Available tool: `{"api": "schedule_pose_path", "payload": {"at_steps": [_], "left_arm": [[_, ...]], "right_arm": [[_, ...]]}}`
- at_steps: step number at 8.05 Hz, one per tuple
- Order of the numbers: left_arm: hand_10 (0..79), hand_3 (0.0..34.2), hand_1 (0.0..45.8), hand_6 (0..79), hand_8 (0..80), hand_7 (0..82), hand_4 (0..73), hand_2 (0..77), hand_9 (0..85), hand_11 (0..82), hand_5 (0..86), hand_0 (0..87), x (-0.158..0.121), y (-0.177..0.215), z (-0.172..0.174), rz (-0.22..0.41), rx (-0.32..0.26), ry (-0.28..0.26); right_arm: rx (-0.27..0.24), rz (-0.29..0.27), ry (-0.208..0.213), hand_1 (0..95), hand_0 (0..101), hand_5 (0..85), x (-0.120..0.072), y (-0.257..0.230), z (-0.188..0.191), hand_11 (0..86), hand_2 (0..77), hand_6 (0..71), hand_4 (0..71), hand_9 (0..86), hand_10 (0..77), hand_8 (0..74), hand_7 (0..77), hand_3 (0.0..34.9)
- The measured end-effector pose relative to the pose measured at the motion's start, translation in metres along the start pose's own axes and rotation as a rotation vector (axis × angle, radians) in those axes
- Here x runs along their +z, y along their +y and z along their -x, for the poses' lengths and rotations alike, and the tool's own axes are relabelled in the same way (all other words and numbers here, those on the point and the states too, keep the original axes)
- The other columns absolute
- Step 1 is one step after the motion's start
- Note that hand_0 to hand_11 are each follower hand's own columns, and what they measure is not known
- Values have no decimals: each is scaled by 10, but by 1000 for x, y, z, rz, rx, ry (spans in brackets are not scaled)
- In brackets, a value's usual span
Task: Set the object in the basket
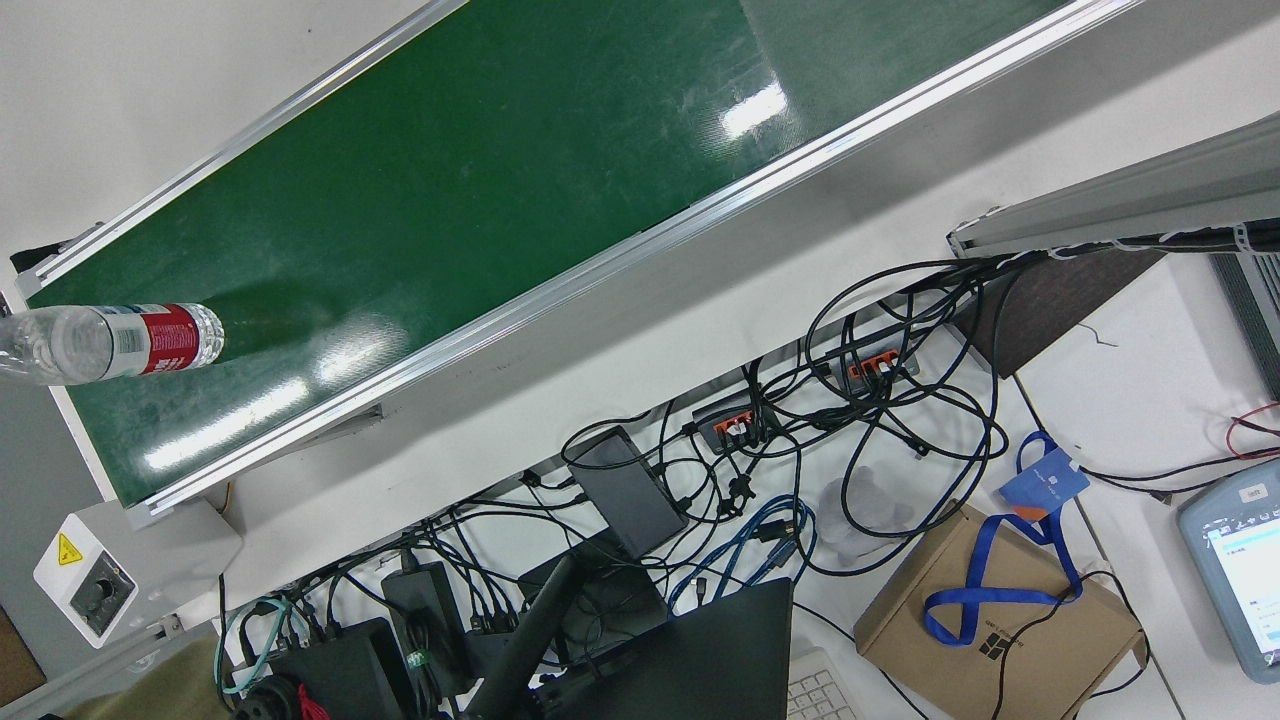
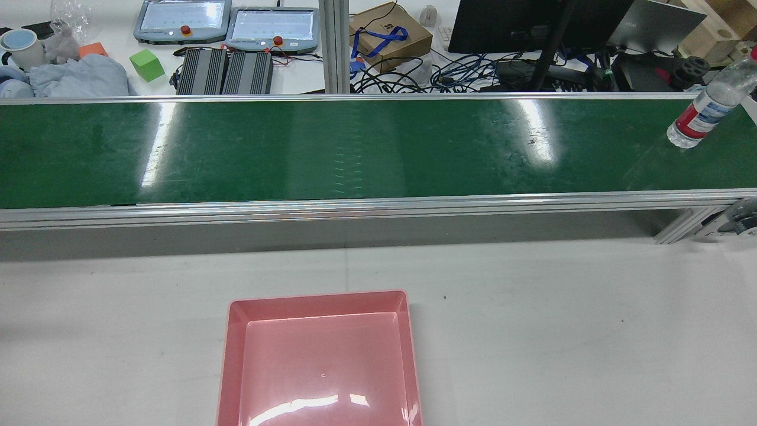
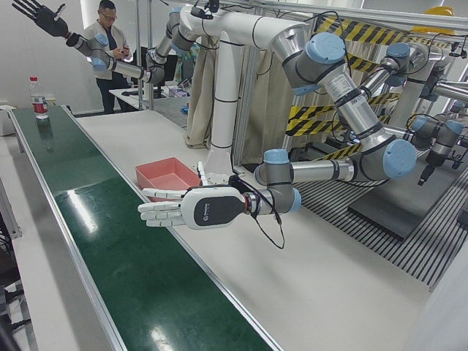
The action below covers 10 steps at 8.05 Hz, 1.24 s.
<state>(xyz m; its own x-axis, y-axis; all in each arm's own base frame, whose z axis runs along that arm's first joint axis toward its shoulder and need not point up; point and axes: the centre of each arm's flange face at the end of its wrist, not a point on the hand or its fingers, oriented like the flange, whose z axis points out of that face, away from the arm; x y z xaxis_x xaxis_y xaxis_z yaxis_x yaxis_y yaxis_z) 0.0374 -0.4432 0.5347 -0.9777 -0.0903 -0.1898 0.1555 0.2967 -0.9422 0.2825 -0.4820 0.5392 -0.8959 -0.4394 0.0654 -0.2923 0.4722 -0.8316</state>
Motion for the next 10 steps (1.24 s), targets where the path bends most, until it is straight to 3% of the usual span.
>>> {"api": "schedule_pose_path", "payload": {"at_steps": [10], "left_arm": [[60, 0, 65, 0, 38, 5, 207, 22, 71, 104, 120, 443, 0, 0, -9, 0, -24, 19]], "right_arm": [[0, 0, 0, 0, 3, 0, 0, 0, 0, 0, 5, 0, 5, 0, 5, 0, 5, 1]]}}
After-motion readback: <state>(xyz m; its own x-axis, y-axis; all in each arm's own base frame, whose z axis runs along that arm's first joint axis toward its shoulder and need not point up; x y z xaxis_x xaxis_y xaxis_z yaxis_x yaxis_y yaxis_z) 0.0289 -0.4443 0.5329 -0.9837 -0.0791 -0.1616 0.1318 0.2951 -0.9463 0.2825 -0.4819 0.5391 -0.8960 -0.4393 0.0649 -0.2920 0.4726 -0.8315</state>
